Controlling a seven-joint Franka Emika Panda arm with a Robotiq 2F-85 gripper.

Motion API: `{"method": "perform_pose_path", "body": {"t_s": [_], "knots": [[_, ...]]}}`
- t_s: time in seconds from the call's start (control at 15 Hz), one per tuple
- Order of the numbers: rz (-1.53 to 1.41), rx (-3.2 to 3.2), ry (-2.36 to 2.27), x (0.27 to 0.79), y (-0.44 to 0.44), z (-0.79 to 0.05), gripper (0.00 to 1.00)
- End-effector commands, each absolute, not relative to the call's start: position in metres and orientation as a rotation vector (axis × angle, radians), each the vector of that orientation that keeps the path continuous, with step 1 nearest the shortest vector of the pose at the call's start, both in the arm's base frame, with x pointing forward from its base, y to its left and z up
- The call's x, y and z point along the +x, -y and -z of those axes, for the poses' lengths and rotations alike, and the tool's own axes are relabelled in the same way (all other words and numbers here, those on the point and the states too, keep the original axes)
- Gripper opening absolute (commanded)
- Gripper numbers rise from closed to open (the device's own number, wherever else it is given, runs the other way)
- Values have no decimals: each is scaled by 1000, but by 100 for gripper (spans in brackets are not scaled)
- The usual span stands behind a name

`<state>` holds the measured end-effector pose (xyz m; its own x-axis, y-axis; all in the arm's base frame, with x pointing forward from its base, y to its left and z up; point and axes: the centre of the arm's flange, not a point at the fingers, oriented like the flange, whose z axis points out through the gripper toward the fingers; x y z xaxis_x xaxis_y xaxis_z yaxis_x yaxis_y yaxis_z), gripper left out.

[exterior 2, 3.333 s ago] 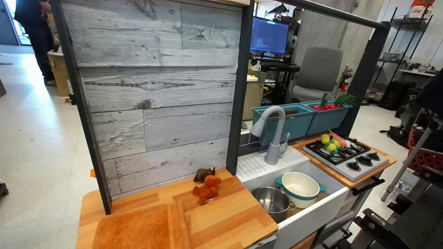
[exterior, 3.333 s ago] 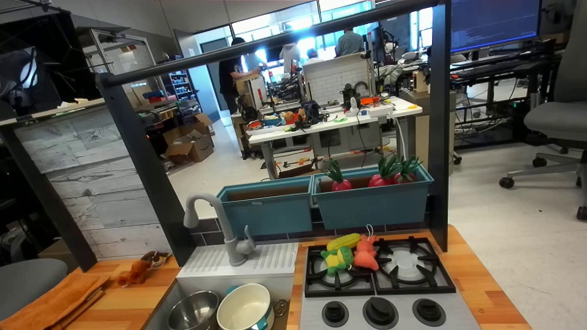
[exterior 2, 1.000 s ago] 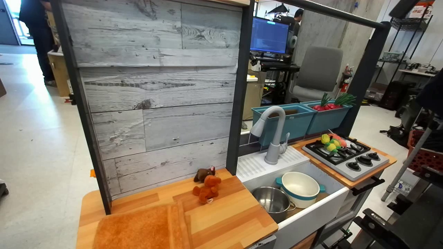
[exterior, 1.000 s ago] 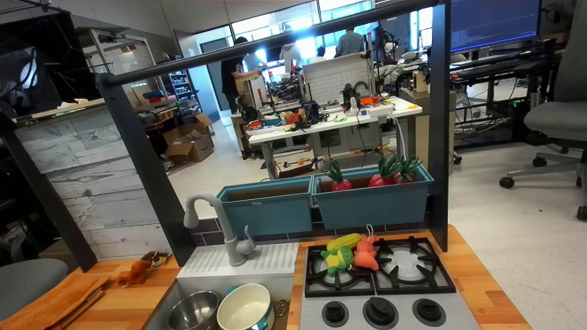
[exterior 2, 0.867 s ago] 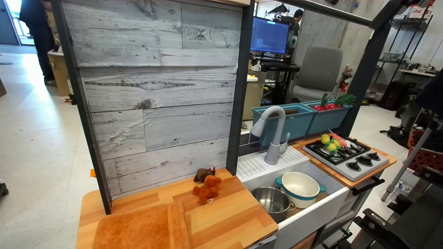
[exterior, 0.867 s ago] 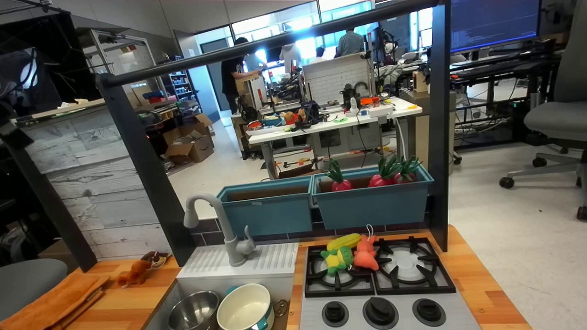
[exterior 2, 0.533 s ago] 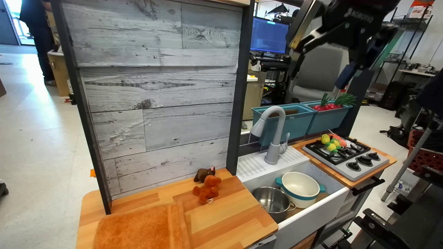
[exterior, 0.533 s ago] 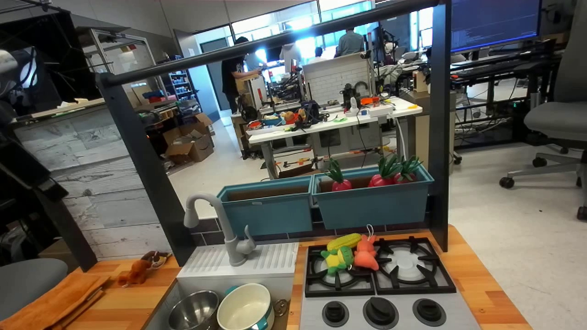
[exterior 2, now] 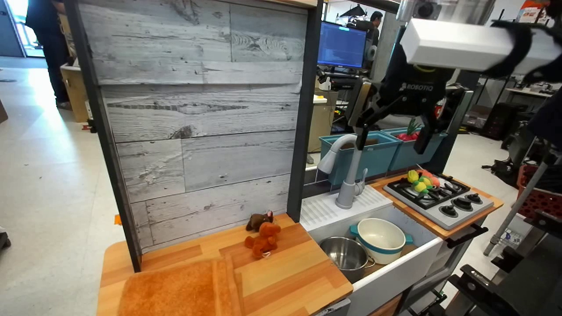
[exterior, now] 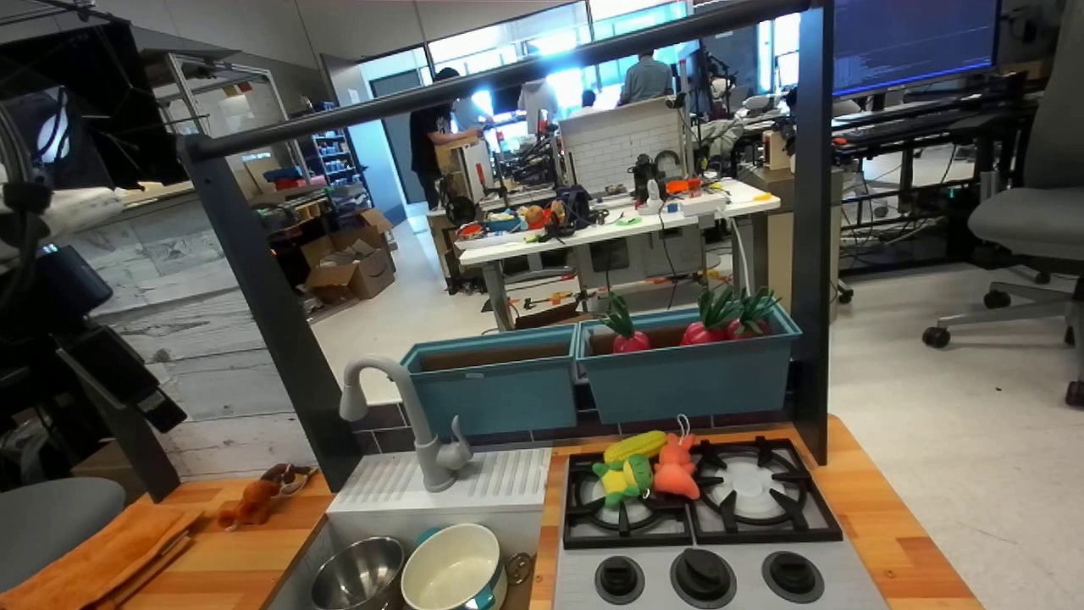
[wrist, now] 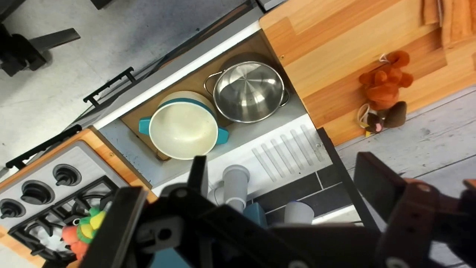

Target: Put each plushy on the counter in a pot inside the sink and then move the plushies on the stove to the counter

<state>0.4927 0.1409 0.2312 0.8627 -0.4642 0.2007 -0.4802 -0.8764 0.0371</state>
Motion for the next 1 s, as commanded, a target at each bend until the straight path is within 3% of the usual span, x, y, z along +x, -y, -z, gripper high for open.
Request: {"method": "perform_pose_path", "body": {"t_s": [0.0, 0.2, 0.47, 0.93], "knots": [[-294, 2948, 748, 492, -141, -234, 100], [-251, 2947, 718, 494, -139, -237, 100], [-236, 2863, 1026, 530, -188, -180, 100], [-704, 2834, 1199, 562, -248, -53, 100]]}}
